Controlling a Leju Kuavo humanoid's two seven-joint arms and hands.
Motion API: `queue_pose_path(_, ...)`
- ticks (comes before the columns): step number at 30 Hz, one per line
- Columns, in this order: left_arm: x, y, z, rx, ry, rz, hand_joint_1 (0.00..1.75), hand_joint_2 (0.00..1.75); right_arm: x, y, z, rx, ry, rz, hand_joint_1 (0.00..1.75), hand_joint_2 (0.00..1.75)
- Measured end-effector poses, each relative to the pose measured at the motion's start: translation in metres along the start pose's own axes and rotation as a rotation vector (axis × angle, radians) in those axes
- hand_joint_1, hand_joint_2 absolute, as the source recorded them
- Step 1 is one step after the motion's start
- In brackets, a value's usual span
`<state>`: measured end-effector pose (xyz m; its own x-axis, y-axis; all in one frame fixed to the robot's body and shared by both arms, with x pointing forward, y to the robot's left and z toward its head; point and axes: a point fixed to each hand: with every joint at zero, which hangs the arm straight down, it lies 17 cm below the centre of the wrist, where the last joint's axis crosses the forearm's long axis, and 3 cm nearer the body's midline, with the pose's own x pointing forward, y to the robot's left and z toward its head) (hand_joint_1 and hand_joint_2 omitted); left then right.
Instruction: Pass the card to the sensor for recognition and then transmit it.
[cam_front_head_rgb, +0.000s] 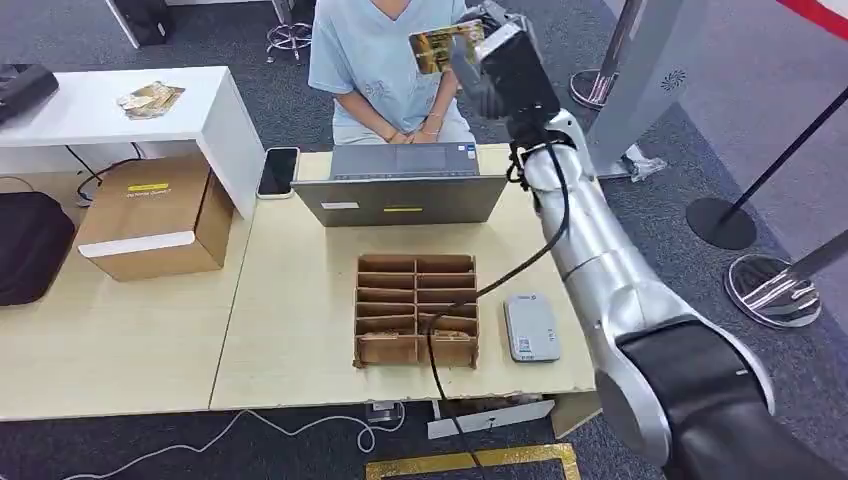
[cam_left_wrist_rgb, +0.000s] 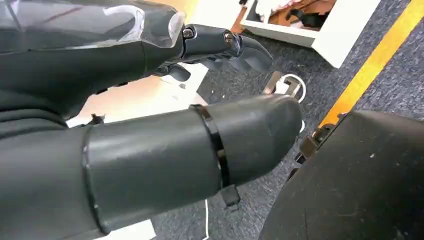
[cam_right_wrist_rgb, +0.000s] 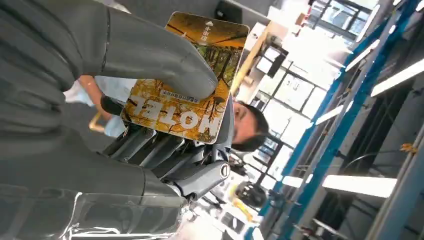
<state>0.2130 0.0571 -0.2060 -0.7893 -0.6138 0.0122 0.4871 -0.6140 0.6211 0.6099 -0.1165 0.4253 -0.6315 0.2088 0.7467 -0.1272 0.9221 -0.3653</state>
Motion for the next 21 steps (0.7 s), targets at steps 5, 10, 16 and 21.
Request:
queue_pose_path(5,-0.002,0.000,0.000,-0.002,0.009,-0.017,0.00,0.00,-0.053,-0.054,0.063,-0.046,0.089,-0.231,1.75,1.75)
queue_pose_path(10,-0.005,-0.002,0.001,-0.006,0.008,-0.062,0.00,0.00,-0.122,-0.105,0.172,-0.143,0.227,-0.333,1.75,1.75)
queue_pose_path(16,-0.011,-0.002,0.001,-0.006,0.037,-0.113,0.00,0.00,-0.171,-0.101,0.298,-0.158,0.415,-0.368,1.75,1.75)
queue_pose_path(21,-0.017,0.000,0.001,-0.004,0.067,-0.148,0.00,0.00,-0.193,-0.060,0.380,-0.086,0.587,-0.356,1.75,1.75)
